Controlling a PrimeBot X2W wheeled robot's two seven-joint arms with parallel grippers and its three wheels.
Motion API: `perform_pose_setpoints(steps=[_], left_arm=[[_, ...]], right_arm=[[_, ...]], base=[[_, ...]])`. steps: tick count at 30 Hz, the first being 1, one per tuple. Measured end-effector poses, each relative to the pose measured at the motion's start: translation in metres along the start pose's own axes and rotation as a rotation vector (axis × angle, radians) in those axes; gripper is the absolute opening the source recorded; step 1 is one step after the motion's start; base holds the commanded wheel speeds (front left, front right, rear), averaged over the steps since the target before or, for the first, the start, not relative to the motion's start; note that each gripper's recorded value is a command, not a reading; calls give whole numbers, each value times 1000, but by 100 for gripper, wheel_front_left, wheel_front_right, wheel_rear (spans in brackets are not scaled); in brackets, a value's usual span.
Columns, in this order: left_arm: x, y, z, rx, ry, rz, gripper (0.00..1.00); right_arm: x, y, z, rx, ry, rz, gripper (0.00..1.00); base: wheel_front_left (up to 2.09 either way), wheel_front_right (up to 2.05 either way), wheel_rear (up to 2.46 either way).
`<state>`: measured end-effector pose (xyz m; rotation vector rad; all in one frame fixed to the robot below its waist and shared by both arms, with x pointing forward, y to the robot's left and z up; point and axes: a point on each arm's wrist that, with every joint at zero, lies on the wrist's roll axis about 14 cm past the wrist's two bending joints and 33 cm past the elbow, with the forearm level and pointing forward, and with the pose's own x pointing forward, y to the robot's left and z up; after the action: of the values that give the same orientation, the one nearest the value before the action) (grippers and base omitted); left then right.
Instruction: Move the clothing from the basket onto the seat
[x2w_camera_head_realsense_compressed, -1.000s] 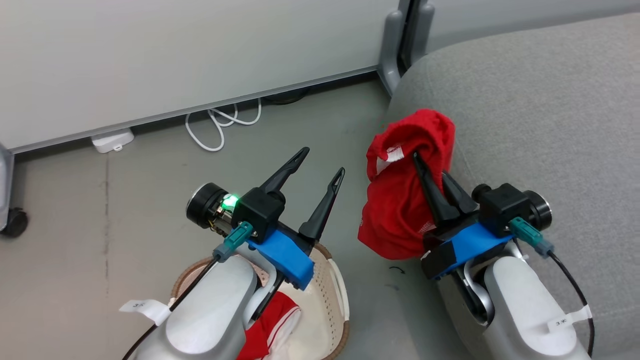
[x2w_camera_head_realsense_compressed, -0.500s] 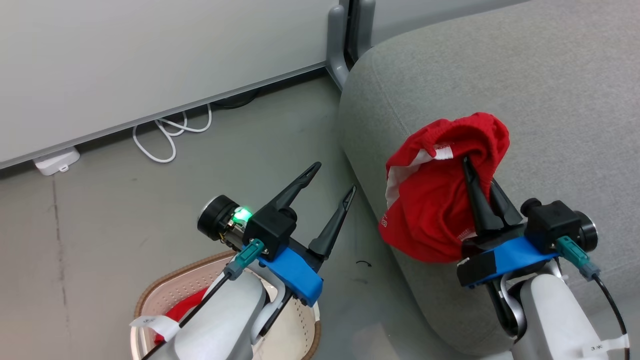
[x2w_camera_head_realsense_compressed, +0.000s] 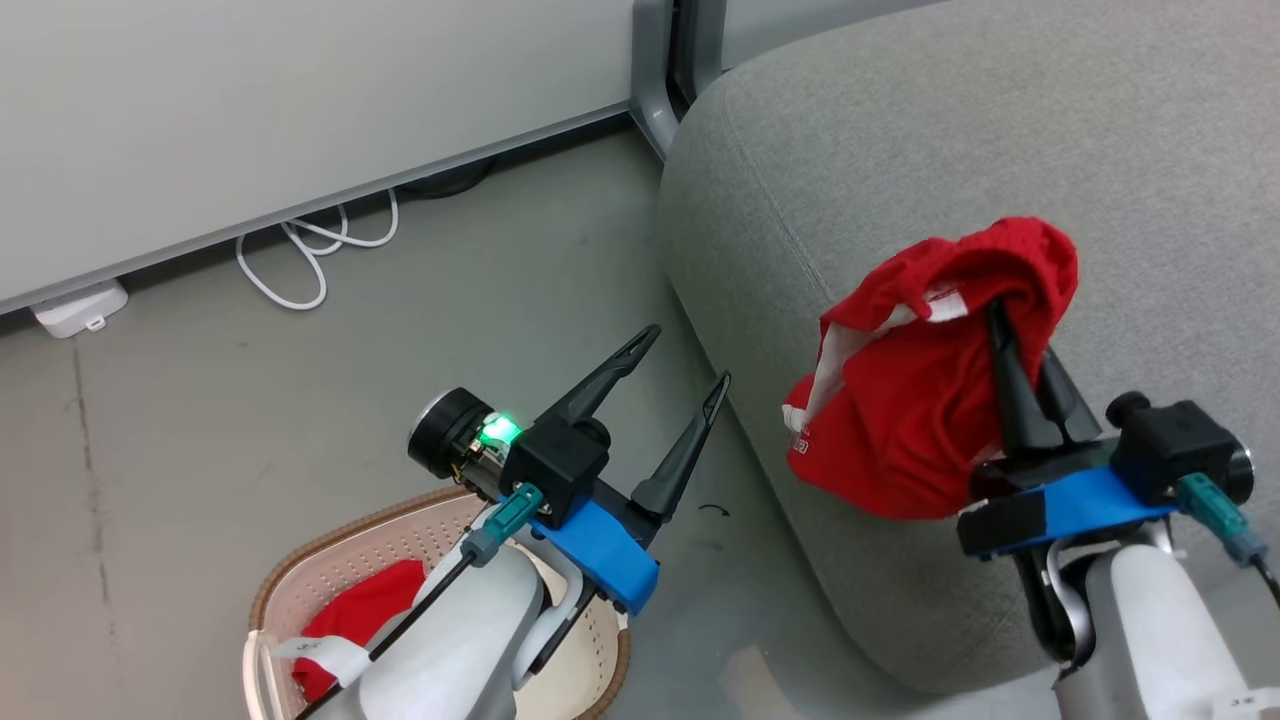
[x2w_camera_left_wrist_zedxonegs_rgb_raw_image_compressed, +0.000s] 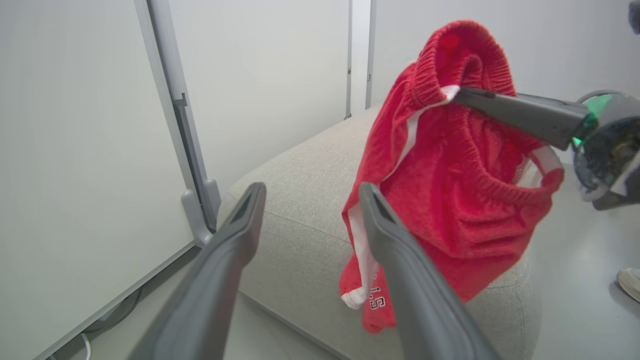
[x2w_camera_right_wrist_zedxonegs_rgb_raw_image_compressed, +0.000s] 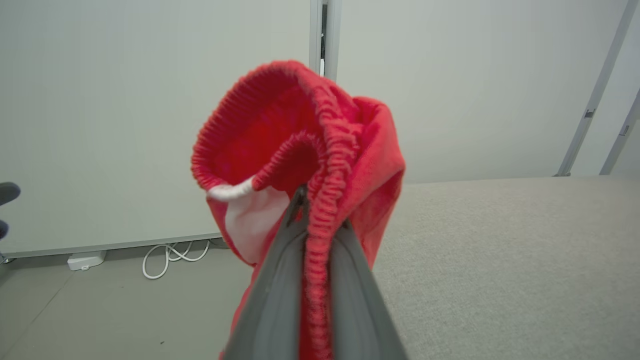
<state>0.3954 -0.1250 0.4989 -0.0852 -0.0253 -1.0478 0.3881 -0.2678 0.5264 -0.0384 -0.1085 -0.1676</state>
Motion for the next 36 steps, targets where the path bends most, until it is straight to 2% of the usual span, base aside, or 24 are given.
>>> perform_pose_setpoints(steps=[6, 15, 22, 29, 31, 36], left_arm=[[4, 12, -6, -9, -3, 10, 100], [18, 50, -36, -7, 8, 11, 100], [25, 84, -83, -32, 55, 22, 100], [24, 99, -132, -95, 103, 36, 100], [23, 99, -144, -113, 117, 35, 100], [24, 97, -160, -135, 132, 22, 100]], right_arm=[[36, -10, 34, -32, -108, -20, 0], [115, -56, 102, -140, -318, -108, 0], [165, -93, 118, -221, -397, -201, 0], [200, -131, 88, -249, -339, -277, 0], [206, -137, 65, -230, -287, -296, 0], [210, -145, -9, -263, -80, -301, 0]], base=[[0, 0, 0], [0, 0, 0], [0, 0, 0], [0, 0, 0], [0, 0, 0], [0, 0, 0]])
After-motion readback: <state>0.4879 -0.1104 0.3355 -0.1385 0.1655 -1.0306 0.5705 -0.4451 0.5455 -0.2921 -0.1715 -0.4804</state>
